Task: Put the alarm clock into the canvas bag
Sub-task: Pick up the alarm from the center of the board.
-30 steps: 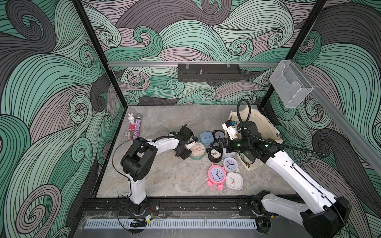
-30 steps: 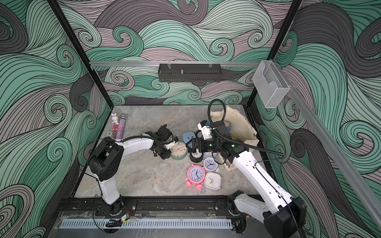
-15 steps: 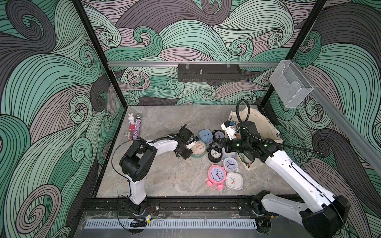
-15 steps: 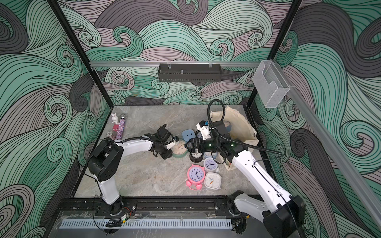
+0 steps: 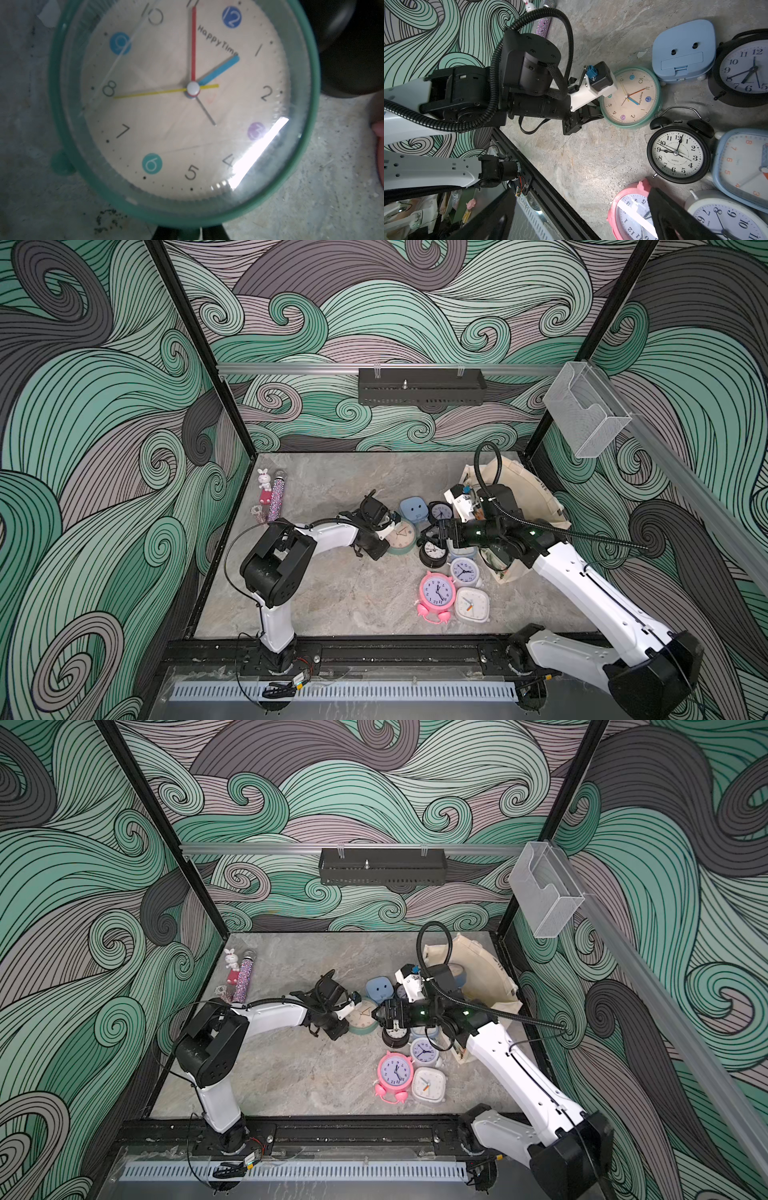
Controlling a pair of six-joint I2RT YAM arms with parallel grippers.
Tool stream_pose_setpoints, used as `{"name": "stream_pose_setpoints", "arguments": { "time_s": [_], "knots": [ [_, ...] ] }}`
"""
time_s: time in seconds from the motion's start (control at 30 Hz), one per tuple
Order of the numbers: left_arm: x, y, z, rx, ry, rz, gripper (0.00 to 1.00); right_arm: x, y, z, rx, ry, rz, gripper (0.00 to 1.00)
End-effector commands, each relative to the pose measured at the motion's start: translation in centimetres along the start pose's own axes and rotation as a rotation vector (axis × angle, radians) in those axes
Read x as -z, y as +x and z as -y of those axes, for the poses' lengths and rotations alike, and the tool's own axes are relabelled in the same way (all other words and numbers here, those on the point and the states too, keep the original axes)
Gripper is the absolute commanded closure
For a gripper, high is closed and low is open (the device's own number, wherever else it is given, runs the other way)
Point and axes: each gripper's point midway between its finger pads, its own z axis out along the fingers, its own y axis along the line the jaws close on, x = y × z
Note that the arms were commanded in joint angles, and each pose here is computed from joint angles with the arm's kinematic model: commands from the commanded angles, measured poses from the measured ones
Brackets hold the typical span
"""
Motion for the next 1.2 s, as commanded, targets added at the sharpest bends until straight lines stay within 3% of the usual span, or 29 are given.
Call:
{"name": "stream_pose_setpoints", "arguments": {
  "time_s": [0.0,0.43,0.6,0.97,1.17],
  "knots": [
    [0.7,-1.0,0.5,0.001,0.0,0.045,0.8,0.0,0.2,-0.2,0.006,-0.007,0.0,0.0],
    [2.6,-0.8,1.5,0.065,-0.042,0.084,0.91,0.6,-0.3,-0.3,0.02,0.008,0.023,0.0],
    [3.7,-0.4,1.6,0.147,-0.048,0.086,0.93,0.7,-0.4,-0.1,0.022,0.021,0.032,0.0],
    [9.5,-1.1,1.6,0.278,-0.077,0.241,0.93,0.3,-1.4,0.3,-0.032,0.041,0.037,0.0],
    [14.7,-2.7,1.9,0.338,-0.074,0.397,0.93,-0.6,-3.2,-0.1,-0.098,0.02,0.042,0.0]
  ]
}}
